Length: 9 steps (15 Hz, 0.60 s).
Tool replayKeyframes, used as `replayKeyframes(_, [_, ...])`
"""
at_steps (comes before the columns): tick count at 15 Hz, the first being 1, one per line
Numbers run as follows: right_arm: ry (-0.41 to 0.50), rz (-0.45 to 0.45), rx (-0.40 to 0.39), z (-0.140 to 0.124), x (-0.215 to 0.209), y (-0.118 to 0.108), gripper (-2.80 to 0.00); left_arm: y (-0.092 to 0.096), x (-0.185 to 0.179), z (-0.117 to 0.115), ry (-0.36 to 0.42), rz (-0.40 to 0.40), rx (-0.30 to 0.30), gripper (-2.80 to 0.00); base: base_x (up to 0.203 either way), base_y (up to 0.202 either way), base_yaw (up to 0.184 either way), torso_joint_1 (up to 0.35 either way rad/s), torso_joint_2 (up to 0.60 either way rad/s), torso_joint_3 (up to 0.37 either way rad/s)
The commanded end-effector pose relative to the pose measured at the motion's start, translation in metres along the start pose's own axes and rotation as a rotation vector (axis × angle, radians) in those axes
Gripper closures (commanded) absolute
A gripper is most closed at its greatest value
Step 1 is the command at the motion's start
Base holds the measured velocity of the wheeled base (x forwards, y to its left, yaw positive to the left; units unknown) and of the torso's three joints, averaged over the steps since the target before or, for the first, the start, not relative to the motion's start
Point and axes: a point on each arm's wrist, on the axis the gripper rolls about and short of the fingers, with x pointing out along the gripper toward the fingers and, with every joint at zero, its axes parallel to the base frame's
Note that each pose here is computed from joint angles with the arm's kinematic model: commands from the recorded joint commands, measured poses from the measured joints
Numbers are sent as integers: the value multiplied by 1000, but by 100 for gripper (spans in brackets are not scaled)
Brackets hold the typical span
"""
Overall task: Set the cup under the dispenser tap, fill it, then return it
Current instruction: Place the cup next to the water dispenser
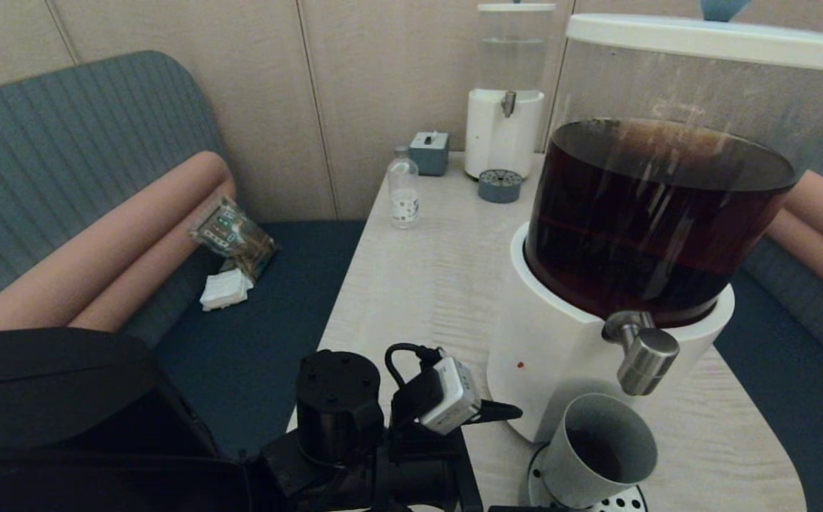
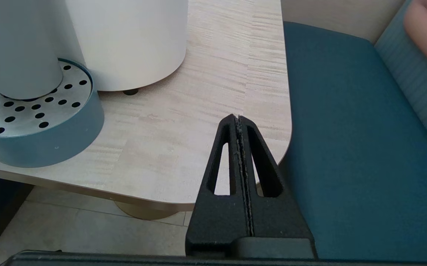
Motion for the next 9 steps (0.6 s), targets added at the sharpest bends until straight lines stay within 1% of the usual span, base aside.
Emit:
replayKeyframes(1, [0,0,-1,-1,0,0,0,1,5,-2,-3,-6,0,-280,0,0,0,0,0,0])
replayKeyframes(9, [0,-1,-1,-1,0,0,0,0,17,-4,-8,-26,5,-280,0,0,0,0,0,0])
